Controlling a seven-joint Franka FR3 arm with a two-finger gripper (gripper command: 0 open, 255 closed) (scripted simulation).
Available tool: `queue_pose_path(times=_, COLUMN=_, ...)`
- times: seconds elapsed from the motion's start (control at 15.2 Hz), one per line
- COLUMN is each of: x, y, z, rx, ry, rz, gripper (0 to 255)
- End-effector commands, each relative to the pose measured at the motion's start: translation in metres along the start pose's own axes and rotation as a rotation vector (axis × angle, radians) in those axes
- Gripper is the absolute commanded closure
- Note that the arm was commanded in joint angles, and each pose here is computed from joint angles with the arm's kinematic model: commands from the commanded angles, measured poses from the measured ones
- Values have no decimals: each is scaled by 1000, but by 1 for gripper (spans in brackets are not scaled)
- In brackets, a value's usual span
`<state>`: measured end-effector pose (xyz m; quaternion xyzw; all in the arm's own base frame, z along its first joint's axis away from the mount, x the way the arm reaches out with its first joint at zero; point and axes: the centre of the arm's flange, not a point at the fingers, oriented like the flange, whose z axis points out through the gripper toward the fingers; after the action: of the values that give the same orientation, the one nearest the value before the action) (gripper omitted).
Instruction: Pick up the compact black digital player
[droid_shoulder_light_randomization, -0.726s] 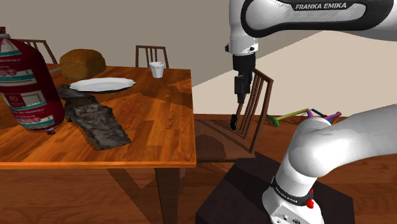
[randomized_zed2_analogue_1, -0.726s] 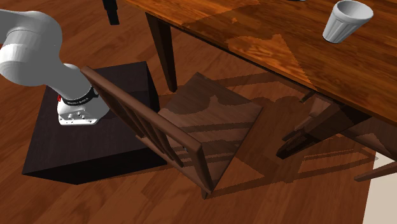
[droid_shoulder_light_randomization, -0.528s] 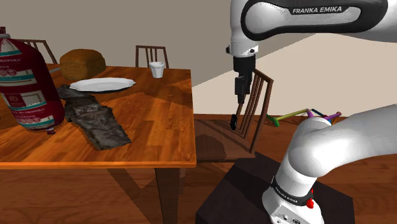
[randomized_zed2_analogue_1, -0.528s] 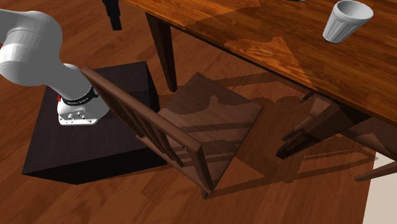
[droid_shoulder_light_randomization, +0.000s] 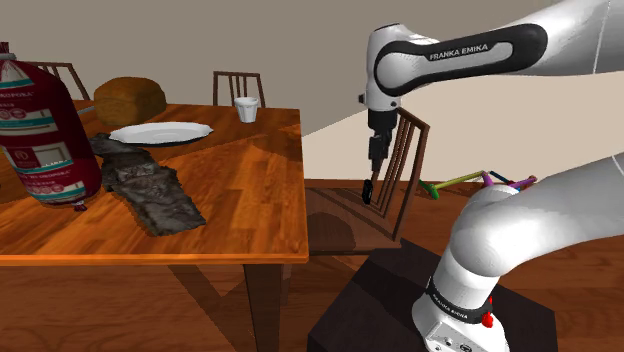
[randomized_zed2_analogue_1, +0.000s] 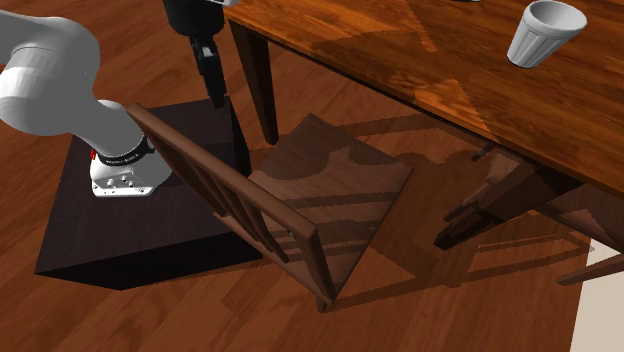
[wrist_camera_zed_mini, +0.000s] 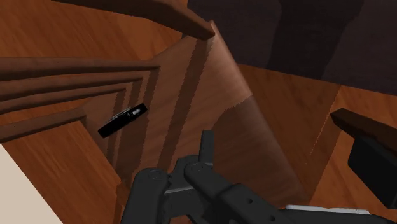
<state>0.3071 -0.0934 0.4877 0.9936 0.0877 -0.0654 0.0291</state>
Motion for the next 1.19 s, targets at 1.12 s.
queue_pose_path(times=1.12, x=56, y=190, z=154, rx=47, ry=117, rz=-18, gripper=0)
